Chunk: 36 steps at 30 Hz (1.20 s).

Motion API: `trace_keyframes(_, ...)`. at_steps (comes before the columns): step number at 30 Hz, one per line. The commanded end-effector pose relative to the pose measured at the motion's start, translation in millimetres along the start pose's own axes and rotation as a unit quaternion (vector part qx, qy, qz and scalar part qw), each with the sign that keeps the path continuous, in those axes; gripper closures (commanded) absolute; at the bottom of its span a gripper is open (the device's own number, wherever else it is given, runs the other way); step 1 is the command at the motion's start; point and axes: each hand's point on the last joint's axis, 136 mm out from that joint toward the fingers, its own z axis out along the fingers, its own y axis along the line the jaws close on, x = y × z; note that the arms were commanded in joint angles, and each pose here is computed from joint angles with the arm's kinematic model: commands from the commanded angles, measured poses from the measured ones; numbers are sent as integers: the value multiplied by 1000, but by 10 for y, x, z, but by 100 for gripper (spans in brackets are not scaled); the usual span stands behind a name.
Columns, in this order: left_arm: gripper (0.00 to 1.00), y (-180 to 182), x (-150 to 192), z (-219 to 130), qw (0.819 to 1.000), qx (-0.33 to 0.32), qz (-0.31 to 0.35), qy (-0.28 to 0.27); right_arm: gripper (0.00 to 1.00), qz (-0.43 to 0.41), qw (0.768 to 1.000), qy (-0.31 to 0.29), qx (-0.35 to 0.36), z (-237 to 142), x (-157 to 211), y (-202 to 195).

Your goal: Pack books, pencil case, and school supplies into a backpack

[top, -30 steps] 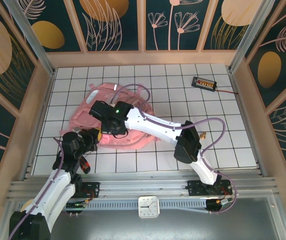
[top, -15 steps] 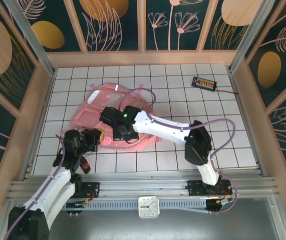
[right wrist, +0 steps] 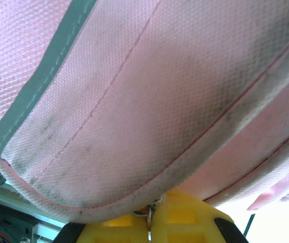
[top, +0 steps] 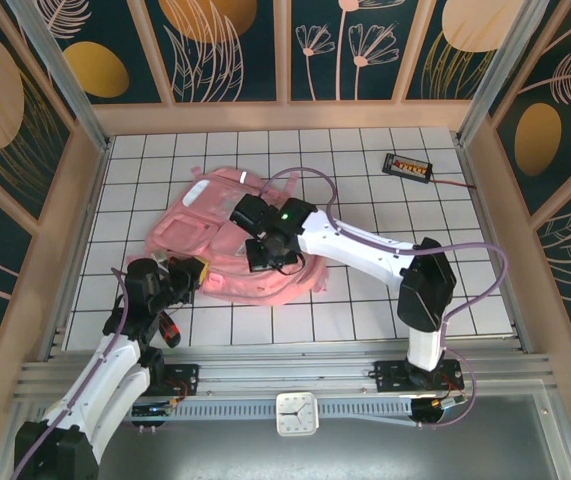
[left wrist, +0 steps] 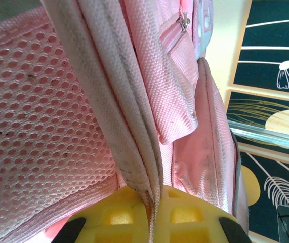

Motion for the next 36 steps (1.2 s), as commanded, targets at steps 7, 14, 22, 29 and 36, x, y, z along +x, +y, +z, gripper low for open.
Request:
trace_keyframes(7, 18, -432, -36, -121, 996, 1, 84, -3, 100, -4, 999, 0, -44, -321, 24, 77)
trace_keyframes(14, 1, -285, 144, -381, 1000, 5, 29, 11, 100, 23, 994, 10, -103, -336, -92, 468)
trace_keyframes(22, 2, -311, 305, -531, 999, 9, 2, 39, 100, 26, 991, 24, -127, -351, -130, 698)
trace_keyframes(29, 20, -194, 427, -578, 998, -13, -13, 68, 100, 17, 991, 25, -134, -369, -194, 767)
trace_keyframes(36, 42, -269, 377, -439, 998, -5, -7, 69, 100, 13, 989, 28, -143, -354, -247, 881)
